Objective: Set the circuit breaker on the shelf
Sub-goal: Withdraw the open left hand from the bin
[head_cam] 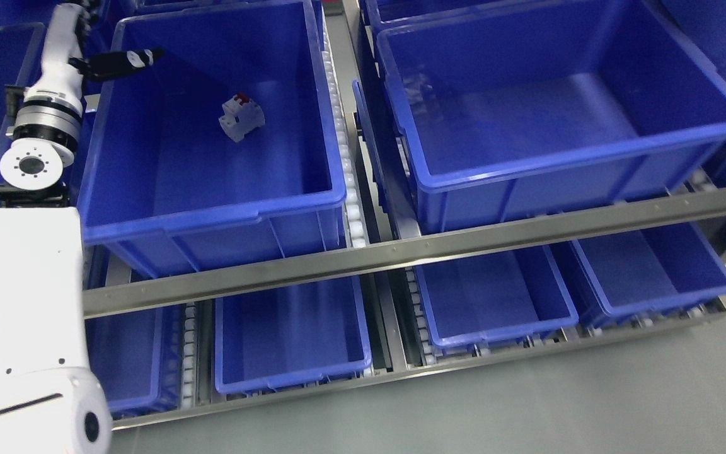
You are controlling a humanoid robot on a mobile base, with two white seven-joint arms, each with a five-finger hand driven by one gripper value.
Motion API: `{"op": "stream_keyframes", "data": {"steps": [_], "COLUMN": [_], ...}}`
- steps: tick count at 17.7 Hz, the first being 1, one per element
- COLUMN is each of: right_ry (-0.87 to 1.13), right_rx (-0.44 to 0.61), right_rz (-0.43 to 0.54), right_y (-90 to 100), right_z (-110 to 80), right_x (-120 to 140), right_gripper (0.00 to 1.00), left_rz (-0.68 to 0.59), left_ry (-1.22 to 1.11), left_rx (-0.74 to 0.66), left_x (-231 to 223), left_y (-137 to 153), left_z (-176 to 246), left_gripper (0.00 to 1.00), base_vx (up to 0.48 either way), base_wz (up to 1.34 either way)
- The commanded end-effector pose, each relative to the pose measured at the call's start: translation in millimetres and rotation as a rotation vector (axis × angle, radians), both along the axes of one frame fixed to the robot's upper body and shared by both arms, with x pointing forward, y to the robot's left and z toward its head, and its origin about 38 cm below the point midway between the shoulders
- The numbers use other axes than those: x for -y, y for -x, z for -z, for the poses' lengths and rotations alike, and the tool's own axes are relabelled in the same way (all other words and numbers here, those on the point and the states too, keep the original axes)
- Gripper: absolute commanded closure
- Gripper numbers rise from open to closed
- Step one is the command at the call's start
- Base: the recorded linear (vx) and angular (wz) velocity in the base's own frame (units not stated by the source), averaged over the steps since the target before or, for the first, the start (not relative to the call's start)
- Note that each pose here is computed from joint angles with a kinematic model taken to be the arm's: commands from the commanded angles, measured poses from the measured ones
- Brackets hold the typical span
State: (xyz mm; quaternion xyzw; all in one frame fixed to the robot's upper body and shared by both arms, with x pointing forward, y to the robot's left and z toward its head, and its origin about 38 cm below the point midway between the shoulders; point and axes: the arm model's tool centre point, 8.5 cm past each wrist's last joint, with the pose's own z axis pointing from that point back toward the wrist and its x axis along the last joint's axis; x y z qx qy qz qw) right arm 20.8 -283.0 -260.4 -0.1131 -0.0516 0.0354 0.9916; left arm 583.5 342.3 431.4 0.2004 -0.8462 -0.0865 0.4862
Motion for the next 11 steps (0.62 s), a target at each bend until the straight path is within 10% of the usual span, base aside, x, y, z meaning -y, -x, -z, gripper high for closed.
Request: {"op": "stream_keyframes", "data": {"steps": [1, 11], "right_ry": [0.021, 0.021], "right_rx": [-0.031, -0.031], "right_rz": [-0.018, -0.018], "right_y": [2.6, 2.6], "right_z": [-0.9, -0.9], "right_x": [10, 10], "right_gripper": [0.0, 0.0], "left_rz": [-0.032, -0.006], "left_ry": [0.244, 0.152], "left_rx": [0.252, 0.18], "left_x": [-3, 26], "left_y": [73, 87], "left_z": [-9, 34], "left_gripper": [0.0, 0.0], "base_vx": [-0.358, -0.292], "base_wz": [-0.1, -0.05]}}
